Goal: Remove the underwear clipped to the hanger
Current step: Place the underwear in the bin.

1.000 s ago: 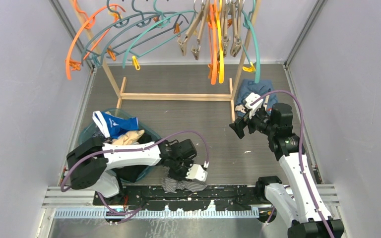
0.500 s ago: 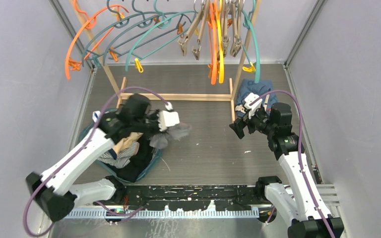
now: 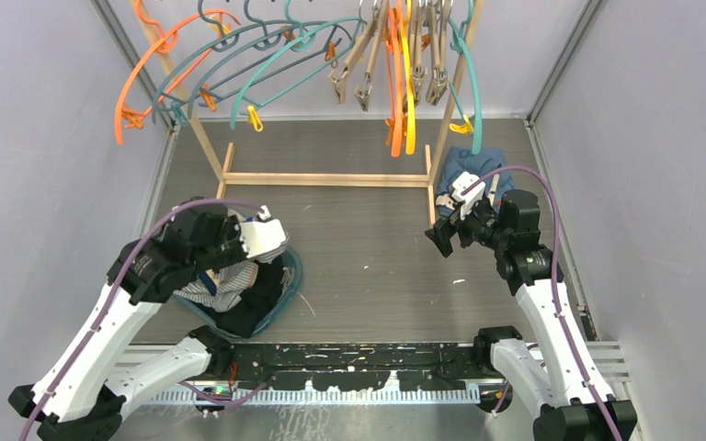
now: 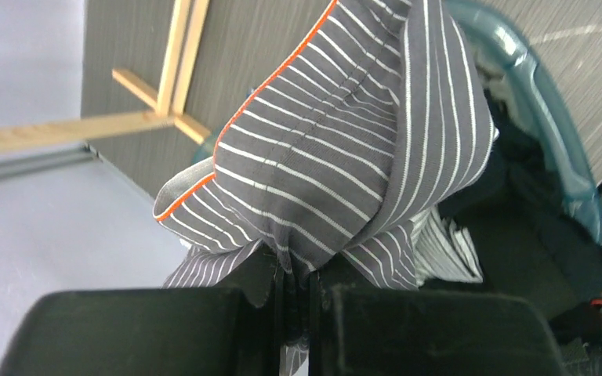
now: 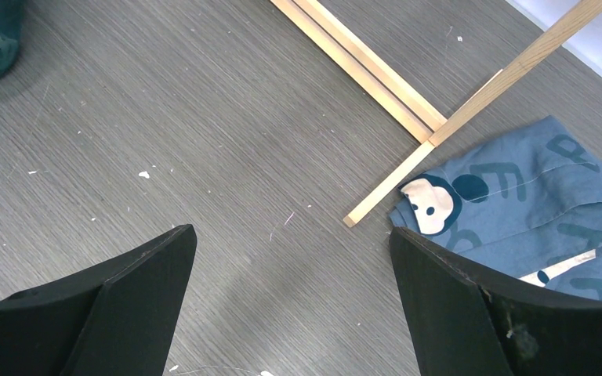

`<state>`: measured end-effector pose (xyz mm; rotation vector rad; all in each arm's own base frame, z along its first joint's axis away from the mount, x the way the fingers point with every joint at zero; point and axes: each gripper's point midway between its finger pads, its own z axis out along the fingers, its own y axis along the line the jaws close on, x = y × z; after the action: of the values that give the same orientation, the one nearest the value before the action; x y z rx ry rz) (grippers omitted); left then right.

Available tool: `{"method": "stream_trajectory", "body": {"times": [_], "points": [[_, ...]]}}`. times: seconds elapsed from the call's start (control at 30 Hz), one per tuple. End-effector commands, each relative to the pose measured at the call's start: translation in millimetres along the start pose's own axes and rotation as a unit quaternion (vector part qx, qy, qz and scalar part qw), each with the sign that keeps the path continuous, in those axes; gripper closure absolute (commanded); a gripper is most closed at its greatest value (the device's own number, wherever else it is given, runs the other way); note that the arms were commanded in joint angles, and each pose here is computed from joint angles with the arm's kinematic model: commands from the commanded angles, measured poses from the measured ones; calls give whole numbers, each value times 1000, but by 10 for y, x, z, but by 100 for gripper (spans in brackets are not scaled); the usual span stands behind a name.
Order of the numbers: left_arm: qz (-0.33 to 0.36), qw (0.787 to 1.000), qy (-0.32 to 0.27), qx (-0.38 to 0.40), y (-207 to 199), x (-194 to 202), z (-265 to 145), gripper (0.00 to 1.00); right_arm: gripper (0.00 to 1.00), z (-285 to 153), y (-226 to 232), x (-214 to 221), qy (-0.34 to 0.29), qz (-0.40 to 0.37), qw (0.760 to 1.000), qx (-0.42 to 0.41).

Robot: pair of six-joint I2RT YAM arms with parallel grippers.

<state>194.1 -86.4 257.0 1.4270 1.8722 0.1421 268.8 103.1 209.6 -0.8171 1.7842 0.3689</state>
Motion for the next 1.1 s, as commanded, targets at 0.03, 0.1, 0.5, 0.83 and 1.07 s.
{"method": "stream_trajectory", "body": {"times": [0.03,0.1,0.5,0.83,1.07], "points": [[5,996,92,-4,-105,459,-20,99,0,-6,-65,-113,-18,-17,1000,9],[-6,995,101,18,-214,503,40,97,0,-6,-57,-113,-19,-17,1000,8],[-37,980,155,117,-902,916,872,73,0,-18,-5,-127,-25,-19,999,-3],[-68,977,154,131,-1057,944,1080,33,0,3,7,-95,-20,-15,1000,-9],[-55,989,84,109,-836,645,716,1,0,18,27,-77,-19,-12,1000,-16]]}}
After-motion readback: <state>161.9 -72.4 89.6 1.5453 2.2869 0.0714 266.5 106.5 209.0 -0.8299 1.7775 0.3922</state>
